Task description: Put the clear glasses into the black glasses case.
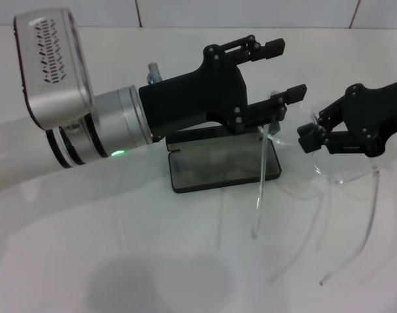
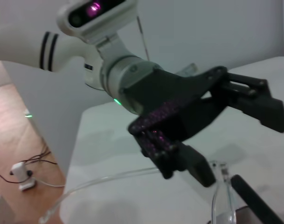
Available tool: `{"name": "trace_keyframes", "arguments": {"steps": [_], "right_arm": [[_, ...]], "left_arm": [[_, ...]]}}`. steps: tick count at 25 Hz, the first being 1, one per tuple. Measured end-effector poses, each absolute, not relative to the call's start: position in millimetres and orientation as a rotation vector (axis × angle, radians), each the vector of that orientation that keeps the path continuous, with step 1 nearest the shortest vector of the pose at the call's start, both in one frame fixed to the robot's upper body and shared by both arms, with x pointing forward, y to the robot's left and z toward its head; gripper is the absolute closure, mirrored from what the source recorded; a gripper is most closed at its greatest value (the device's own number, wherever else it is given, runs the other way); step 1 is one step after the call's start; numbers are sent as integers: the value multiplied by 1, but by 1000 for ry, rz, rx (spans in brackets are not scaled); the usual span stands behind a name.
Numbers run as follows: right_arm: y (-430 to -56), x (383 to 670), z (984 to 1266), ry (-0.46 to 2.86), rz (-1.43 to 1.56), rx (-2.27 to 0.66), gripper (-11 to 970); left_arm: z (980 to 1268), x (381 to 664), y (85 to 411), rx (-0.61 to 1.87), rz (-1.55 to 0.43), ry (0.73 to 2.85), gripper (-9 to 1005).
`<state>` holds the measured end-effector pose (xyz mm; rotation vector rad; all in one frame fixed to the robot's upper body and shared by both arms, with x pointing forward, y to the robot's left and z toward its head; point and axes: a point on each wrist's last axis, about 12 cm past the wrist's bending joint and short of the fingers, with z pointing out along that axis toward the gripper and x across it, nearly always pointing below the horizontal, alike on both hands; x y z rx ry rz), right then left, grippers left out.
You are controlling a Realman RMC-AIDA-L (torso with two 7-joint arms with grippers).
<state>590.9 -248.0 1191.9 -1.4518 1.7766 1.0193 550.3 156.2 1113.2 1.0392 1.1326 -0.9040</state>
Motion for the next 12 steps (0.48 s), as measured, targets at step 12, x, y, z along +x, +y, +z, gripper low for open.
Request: {"name": "trace_keyframes", "arguments": {"steps": [12], "right_arm": [[-254, 586, 1187, 1795, 1116, -1380, 838]], "left_arm": [[1110, 535, 162, 985, -946, 1051, 330]]}}
